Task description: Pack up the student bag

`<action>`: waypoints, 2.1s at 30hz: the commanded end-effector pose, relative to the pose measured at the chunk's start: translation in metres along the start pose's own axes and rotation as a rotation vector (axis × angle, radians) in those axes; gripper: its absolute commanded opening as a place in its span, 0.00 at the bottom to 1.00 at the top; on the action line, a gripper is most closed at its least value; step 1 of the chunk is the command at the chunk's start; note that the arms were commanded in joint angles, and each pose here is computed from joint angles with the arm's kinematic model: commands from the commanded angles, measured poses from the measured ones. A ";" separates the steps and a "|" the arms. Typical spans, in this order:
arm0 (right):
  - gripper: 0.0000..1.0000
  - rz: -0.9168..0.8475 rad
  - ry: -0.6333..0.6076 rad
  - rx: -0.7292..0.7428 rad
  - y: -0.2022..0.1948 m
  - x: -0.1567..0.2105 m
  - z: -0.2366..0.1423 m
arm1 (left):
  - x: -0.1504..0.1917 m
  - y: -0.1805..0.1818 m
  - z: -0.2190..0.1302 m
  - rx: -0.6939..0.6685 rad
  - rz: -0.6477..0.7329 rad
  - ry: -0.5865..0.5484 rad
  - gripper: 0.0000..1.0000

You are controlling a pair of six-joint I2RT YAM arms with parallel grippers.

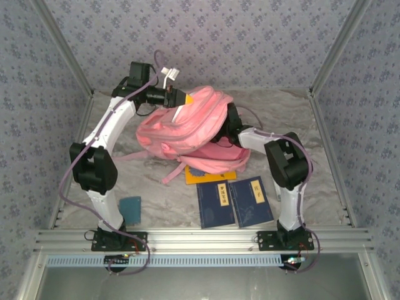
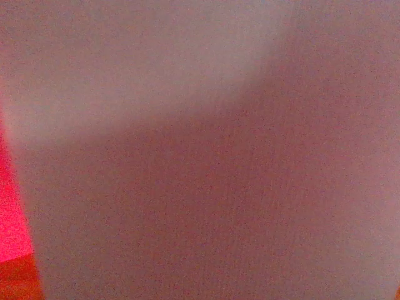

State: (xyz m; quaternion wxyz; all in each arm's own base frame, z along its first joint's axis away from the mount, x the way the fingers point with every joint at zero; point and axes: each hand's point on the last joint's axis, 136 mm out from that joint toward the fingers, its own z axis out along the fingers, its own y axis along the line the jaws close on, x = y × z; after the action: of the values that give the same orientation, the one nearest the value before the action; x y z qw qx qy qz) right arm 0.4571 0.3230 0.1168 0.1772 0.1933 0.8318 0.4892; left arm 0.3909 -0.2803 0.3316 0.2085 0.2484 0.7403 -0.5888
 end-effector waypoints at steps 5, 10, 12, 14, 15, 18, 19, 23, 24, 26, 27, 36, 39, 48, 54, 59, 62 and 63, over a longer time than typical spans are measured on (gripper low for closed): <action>1.00 0.029 -0.010 -0.127 0.048 -0.017 0.037 | -0.015 -0.046 -0.014 0.139 0.172 -0.019 0.00; 1.00 -0.085 -0.044 -0.003 0.033 -0.016 0.011 | -0.022 -0.038 -0.020 0.108 0.160 -0.046 0.00; 1.00 -0.142 -0.075 0.088 0.022 -0.018 -0.008 | -0.025 -0.033 -0.023 0.090 0.154 -0.059 0.00; 1.00 -0.186 -0.103 0.130 0.015 -0.020 -0.027 | -0.029 -0.028 -0.025 0.067 0.145 -0.072 0.00; 1.00 -0.200 -0.112 0.138 0.013 -0.023 -0.036 | -0.029 -0.026 -0.026 0.061 0.141 -0.075 0.00; 1.00 -0.228 -0.124 0.138 0.011 -0.027 -0.058 | -0.031 -0.020 -0.027 0.037 0.130 -0.085 0.00; 1.00 -0.239 -0.126 0.138 0.011 -0.028 -0.065 | -0.031 -0.017 -0.026 0.027 0.122 -0.087 0.00; 1.00 -0.326 -0.176 0.214 0.007 -0.028 -0.100 | -0.030 0.004 -0.025 -0.053 0.078 -0.101 0.00; 0.99 -0.338 -0.192 0.245 0.004 -0.028 -0.108 | -0.030 0.012 -0.025 -0.085 0.064 -0.108 0.00; 0.96 -0.349 -0.249 0.349 -0.013 -0.029 -0.132 | -0.028 0.027 -0.022 -0.138 0.028 -0.111 0.00; 0.96 -0.347 -0.283 0.405 -0.021 -0.030 -0.145 | -0.026 0.034 -0.020 -0.168 0.011 -0.111 0.00; 0.94 -0.472 -0.636 0.634 -0.021 -0.036 -0.262 | 0.006 0.076 0.020 -0.376 -0.063 -0.004 0.26; 0.95 -0.573 -0.715 0.658 0.000 -0.032 -0.289 | 0.006 0.072 0.018 -0.424 -0.079 -0.022 0.40; 0.98 -0.927 -0.578 0.578 0.050 0.026 -0.265 | 0.038 0.042 -0.066 -0.772 -0.187 -0.220 0.58; 0.99 -1.060 -0.299 0.453 0.050 0.090 -0.214 | 0.153 0.048 -0.144 -1.089 -0.481 -0.302 0.77; 1.00 -1.136 -0.110 0.385 0.039 0.134 -0.188 | 0.260 0.060 -0.189 -1.298 -0.736 -0.302 0.96; 1.00 -1.147 -0.028 0.352 0.031 0.152 -0.179 | 0.314 0.074 -0.209 -1.429 -0.845 -0.260 0.98; 1.00 -1.146 0.008 0.331 0.029 0.160 -0.175 | 0.328 0.079 -0.210 -1.441 -0.882 -0.240 0.98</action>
State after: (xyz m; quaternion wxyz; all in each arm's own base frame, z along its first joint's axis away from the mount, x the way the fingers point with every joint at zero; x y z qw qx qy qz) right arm 0.2561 0.2701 0.2184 0.4147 -0.2182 0.8703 0.1518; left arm 0.2124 -0.0538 0.1510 0.1930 -0.2552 0.9418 -0.1032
